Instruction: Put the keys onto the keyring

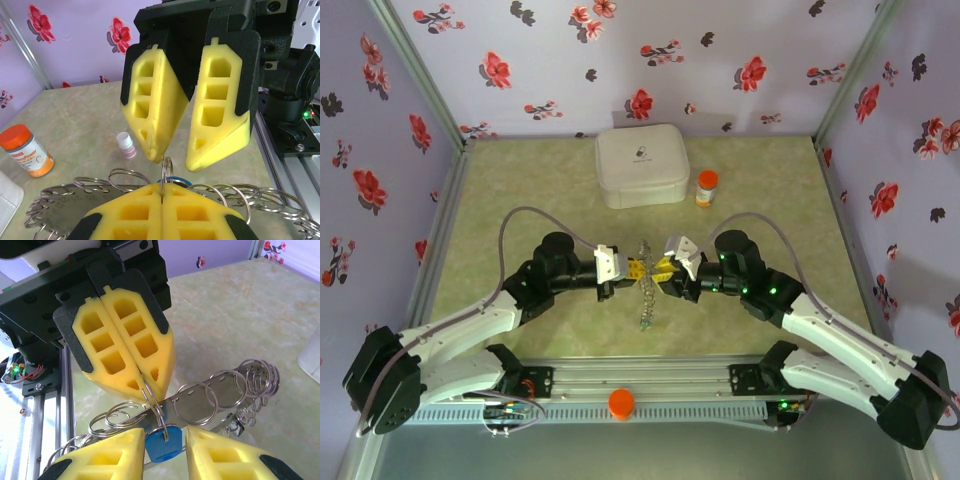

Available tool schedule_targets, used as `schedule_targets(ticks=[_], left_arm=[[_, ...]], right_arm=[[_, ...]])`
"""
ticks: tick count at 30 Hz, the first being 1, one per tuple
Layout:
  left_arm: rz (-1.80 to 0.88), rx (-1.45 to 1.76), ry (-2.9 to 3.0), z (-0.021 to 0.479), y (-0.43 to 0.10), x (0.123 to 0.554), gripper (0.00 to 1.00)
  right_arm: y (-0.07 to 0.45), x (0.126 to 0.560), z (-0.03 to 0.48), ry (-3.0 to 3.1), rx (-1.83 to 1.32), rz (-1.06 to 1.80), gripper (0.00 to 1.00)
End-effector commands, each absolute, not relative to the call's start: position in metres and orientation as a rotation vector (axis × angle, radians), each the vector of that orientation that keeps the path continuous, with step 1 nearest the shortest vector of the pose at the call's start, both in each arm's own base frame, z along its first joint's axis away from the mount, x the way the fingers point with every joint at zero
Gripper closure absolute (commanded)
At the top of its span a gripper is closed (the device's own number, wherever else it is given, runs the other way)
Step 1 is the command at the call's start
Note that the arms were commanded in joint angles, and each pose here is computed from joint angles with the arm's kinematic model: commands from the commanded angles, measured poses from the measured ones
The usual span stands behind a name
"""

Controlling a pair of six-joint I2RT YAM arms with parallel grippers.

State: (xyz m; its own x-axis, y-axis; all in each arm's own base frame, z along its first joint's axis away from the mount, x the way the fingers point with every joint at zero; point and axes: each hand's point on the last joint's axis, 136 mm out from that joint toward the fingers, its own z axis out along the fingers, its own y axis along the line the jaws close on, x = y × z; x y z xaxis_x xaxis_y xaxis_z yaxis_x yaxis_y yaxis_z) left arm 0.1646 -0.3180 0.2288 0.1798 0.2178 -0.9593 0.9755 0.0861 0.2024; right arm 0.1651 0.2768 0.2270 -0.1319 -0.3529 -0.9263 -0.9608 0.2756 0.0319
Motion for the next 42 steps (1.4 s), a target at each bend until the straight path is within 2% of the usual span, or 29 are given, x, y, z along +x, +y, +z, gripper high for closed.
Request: schedule_targets(ticks=[1, 6, 13, 21, 32, 38, 42], left_arm=[[-0.9, 1.345, 1.183, 0.248, -0.318, 0.158, 1.0], [-0.899, 1.349, 1.18, 0.248, -0.318, 0.158, 1.0], [-0.9, 1.349, 1.177, 0.249, -0.318, 0.158, 1.0], [-0.902, 1.347, 1.174, 0.251, -0.318, 0.157, 1.0], [-0.906, 1.347, 1.153, 0.257, -0.319, 0.157, 1.0], [-0.906, 1.352, 1.154, 0.256, -0.319, 0.157, 1.0], [-0.909, 1.356, 1.151, 0.256, -0.32, 0.157, 1.0]], right_arm=[[0.278, 0.167, 0.239, 1.576, -1.236, 0.83, 0.73], [0.281, 0.166, 0.24, 1.562, -1.248, 0.848, 0.78], [0.282, 0.166, 0.237, 1.575, -1.256, 0.842, 0.92], [0.283, 0.166, 0.227, 1.609, -1.276, 0.841, 1.0], [0.294, 0.168, 0.209, 1.642, -1.304, 0.852, 1.0], [0.289, 0.17, 0.217, 1.608, -1.277, 0.818, 0.89], [0.286, 0.17, 0.224, 1.582, -1.262, 0.798, 0.87]])
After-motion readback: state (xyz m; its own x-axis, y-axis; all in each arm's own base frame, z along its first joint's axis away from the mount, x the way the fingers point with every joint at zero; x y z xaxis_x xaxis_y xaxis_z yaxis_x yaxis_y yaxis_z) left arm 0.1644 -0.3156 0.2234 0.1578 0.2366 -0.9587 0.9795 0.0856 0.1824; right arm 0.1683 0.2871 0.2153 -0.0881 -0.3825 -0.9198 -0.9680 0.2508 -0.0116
